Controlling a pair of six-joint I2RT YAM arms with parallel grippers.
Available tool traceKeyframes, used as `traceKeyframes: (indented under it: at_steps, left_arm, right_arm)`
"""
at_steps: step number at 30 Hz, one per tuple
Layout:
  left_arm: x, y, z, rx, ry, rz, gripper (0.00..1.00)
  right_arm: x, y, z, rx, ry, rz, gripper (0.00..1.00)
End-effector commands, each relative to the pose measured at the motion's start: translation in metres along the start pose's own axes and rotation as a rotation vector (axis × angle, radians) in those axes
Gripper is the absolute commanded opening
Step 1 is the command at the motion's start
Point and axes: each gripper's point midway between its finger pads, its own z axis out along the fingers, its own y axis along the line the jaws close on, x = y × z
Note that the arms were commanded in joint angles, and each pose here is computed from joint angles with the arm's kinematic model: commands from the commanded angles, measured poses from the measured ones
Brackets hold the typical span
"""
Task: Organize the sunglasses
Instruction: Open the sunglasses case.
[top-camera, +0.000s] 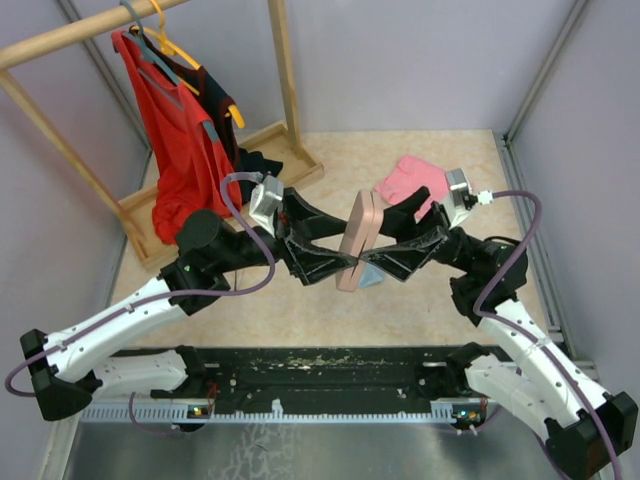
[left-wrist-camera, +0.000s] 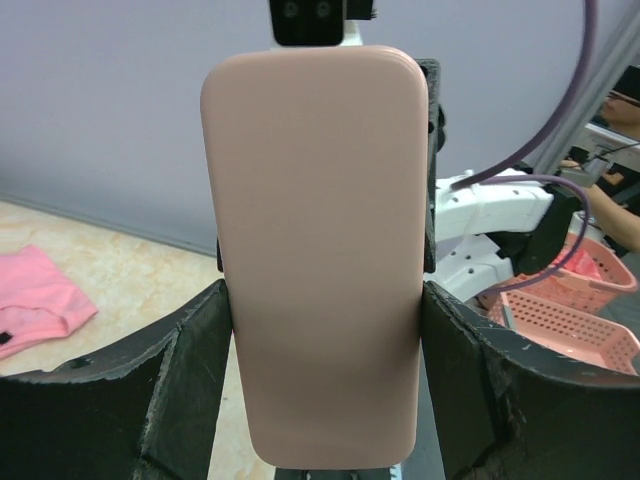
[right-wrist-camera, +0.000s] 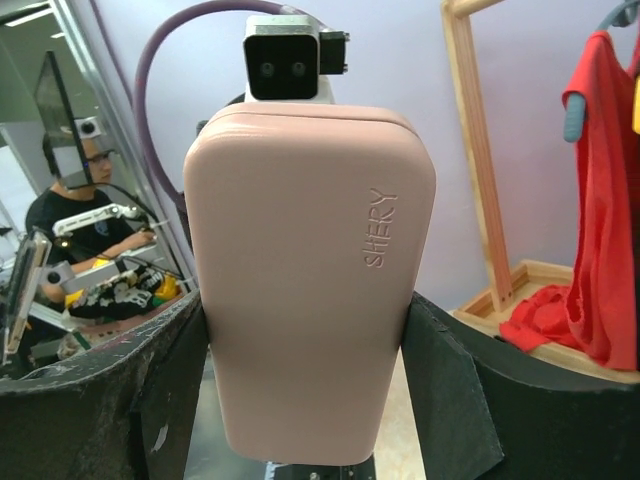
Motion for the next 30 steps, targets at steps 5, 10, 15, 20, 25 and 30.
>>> traceKeyframes:
  at_steps: [5, 10, 15, 20, 25, 30]
  left_arm:
    - [-0.022, 0.072, -0.014, -0.400, -0.042, 0.184, 0.01]
    - [-0.005, 0.114, -0.021, -0.582, 0.042, 0.270, 0.01]
    - [0.013, 0.139, -0.019, -0.660, 0.117, 0.305, 0.01]
    - [0.029, 0.149, -0.018, -0.682, 0.168, 0.313, 0.01]
    - [0.021, 0.142, -0.024, -0.678, 0.138, 0.309, 0.01]
    - [0.007, 0.117, -0.032, -0.607, 0.067, 0.251, 0.01]
  right_arm:
    - [0.002, -0.064, -0.013, 0.378, 0.048, -0.085, 0.50]
    - [0.008, -0.118, -0.048, 0.712, 0.055, -0.095, 0.48]
    - [0.018, -0.136, -0.059, 0.812, 0.103, -0.070, 0.57]
    - [0.021, -0.137, -0.065, 0.835, 0.130, -0.074, 0.82]
    - [0.008, -0.117, -0.064, 0.787, 0.127, -0.160, 0.89]
    - [-0.022, -0.078, -0.066, 0.703, 0.040, -0.309, 0.89]
